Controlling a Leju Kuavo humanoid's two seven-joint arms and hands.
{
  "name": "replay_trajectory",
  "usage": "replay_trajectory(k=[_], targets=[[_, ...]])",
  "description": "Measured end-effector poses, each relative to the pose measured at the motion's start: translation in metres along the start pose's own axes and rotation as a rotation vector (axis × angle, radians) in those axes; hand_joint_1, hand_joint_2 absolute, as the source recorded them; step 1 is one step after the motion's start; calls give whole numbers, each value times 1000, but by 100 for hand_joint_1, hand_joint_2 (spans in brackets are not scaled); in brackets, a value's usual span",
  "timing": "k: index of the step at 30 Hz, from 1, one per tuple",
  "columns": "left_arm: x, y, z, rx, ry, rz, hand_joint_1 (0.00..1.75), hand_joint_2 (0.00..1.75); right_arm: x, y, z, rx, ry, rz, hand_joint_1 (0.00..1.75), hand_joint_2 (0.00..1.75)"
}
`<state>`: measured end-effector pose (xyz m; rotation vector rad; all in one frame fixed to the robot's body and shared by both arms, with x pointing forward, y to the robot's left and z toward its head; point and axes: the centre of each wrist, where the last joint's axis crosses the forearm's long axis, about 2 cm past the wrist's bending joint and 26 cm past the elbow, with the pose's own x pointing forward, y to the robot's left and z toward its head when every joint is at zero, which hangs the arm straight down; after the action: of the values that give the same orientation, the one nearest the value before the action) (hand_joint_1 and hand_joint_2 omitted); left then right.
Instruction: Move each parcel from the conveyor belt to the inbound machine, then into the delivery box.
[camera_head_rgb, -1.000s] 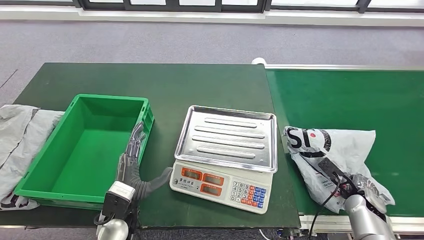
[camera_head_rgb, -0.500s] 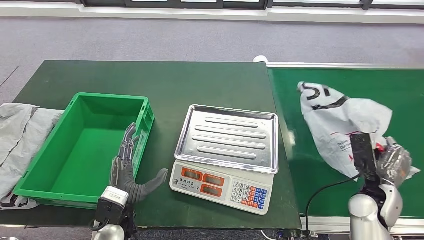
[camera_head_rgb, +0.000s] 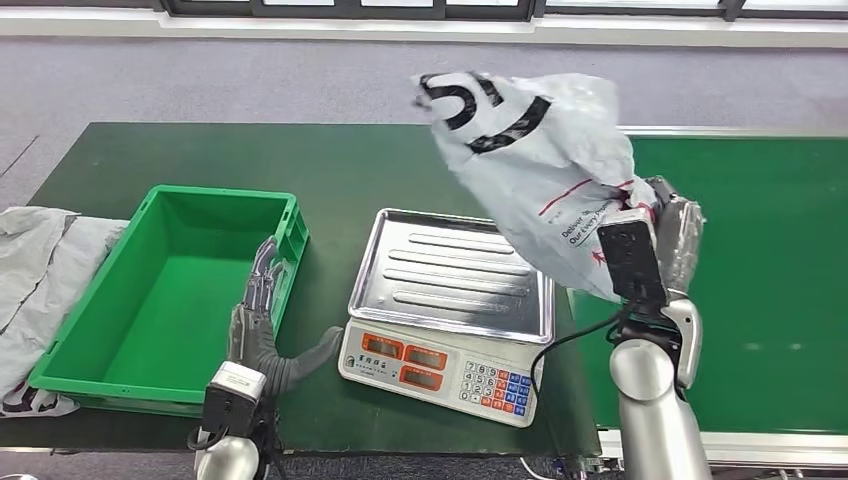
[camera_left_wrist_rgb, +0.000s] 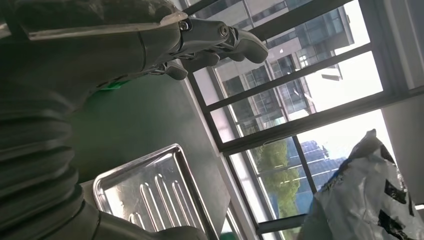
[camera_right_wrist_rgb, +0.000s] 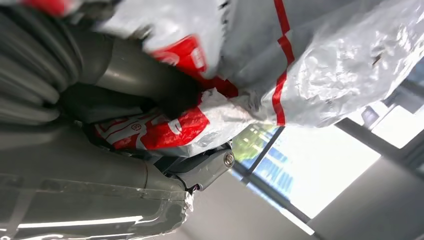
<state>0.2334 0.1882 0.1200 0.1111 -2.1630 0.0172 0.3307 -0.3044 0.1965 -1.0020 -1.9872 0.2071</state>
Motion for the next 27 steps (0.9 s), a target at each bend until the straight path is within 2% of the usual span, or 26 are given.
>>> replay_trajectory(k=[6,9,13,16,19,27], targets=[[-2,-1,-1,-3,4,0,0,175,10,11,-3,35,-14,-33,175,175],[-3,-2,-2,-5,2,1,0,175,15,25,-7,165,25,-103,175,175],[-2,-4,-8,-7,-2,3,0,175,22,63,-5,353,89,-187,0,175],[-2,-3,-9,-4,8,1,0,175,24,88,9,455,123,-201,0,175],[-2,-2,-8,5,13,-6,0,175,26,102,22,535,138,-194,0,175],[2,1,-7,20,-2,-25,0,175,31,109,47,620,121,-198,0,175]])
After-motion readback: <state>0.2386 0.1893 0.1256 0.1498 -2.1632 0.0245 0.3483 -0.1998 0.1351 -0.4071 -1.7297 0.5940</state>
